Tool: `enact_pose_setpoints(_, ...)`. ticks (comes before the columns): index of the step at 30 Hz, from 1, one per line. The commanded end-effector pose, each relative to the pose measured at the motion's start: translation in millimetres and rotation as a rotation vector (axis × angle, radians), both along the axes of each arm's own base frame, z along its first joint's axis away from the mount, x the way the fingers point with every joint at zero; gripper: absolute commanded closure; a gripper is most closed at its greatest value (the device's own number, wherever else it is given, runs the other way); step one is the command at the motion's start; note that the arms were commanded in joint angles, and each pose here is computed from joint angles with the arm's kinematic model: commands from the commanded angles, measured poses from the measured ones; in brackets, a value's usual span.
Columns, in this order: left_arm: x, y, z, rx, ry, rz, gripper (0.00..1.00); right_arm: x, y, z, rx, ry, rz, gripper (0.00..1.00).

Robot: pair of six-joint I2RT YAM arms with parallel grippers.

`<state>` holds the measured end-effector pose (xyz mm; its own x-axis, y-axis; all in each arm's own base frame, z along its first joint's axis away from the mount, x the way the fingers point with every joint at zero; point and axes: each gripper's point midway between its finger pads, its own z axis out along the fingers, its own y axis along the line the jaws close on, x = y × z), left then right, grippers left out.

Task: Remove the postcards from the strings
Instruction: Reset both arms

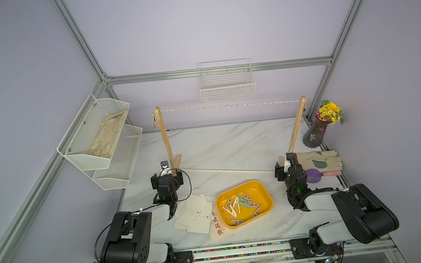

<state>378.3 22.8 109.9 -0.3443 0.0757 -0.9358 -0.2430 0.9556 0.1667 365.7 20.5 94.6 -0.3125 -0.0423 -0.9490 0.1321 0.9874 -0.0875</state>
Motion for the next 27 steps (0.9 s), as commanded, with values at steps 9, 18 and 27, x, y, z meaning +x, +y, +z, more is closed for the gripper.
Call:
enact_pose_setpoints(9,23,3,3,-0.077,-0.097,-0.127,0.0,38,9,-5,0.019,-0.071,0.14,0.21)
enact_pose_setpoints(18,21,2,3,-0.139,-0.104,-0.199,0.01,56,-3,-27,0.112,0.01,0.136,0.16)
enact_pose_setpoints(27,26,6,0,-0.123,-0.084,-0.18,0.0,61,-19,-31,0.145,0.037,0.068,0.03)
